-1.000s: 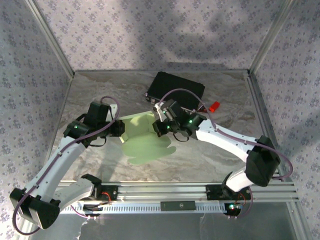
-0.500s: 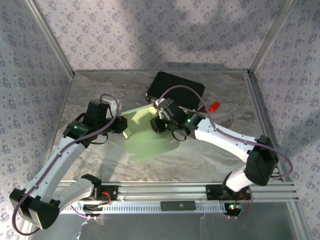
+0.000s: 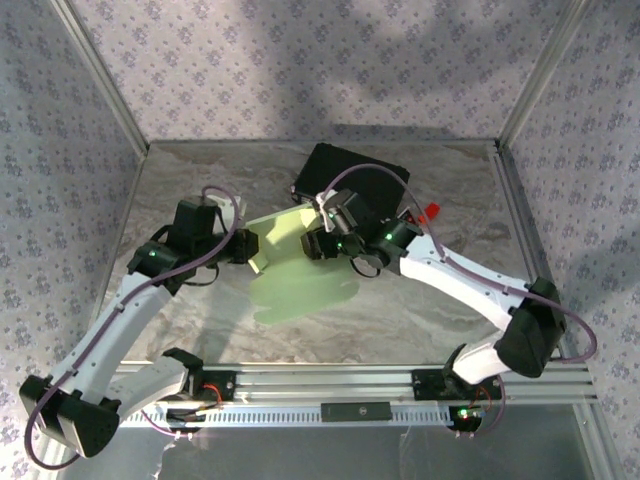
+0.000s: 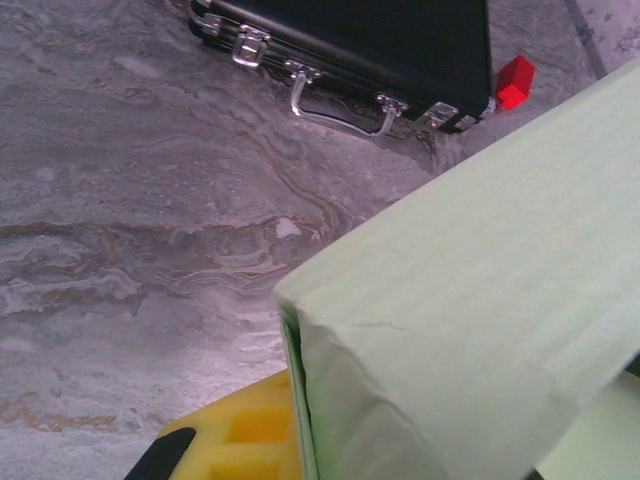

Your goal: Fold the paper box

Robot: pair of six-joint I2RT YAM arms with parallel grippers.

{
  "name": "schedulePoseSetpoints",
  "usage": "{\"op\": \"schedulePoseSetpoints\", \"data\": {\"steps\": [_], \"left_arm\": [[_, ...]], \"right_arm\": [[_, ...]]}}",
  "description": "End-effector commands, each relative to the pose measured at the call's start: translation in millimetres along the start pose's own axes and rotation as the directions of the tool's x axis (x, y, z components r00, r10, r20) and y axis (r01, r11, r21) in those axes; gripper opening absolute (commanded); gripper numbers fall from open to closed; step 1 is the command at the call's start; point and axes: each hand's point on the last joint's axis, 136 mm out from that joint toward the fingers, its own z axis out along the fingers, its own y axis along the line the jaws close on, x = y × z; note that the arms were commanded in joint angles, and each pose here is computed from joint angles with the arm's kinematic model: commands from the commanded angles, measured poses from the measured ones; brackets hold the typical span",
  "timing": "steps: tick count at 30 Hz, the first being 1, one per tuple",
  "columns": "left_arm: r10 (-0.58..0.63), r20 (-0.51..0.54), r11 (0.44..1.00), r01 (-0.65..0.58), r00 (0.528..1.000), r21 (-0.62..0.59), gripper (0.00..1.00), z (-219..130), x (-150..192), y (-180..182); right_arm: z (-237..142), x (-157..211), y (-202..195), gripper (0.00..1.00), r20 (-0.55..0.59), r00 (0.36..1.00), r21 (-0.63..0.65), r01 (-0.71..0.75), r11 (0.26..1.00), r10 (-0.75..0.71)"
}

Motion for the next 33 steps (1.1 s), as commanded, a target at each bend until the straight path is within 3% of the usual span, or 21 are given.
{"op": "schedulePoseSetpoints", "data": {"steps": [1, 11, 19, 33], "left_arm": [[0.008, 0.025, 0.998, -0.009, 1.0, 0.069, 0.0, -3, -13, -18], [0.005, -0.009, 1.0, -0.005, 1.0, 0.021, 0.0, 5, -10, -15], [0.012, -0.01, 1.0, -0.012, 1.0, 0.006, 0.0, 5, -10, -14], [0.003, -0.025, 0.999, -0.004, 1.0, -0.052, 0.0, 14, -7, -7]], "right_arm": [[-24, -15, 3, 0.59, 0.044, 0.998, -0.026, 0.04, 0.999, -0.039], [-34, -28, 6, 0.6, 0.084, 0.996, -0.076, 0.03, 0.997, -0.023], [-38, -30, 1, 0.52, 0.102, 0.995, -0.124, -0.005, 0.992, 0.018], [-47, -30, 6, 0.6, 0.093, 0.995, -0.199, -0.021, 0.98, 0.04]]}}
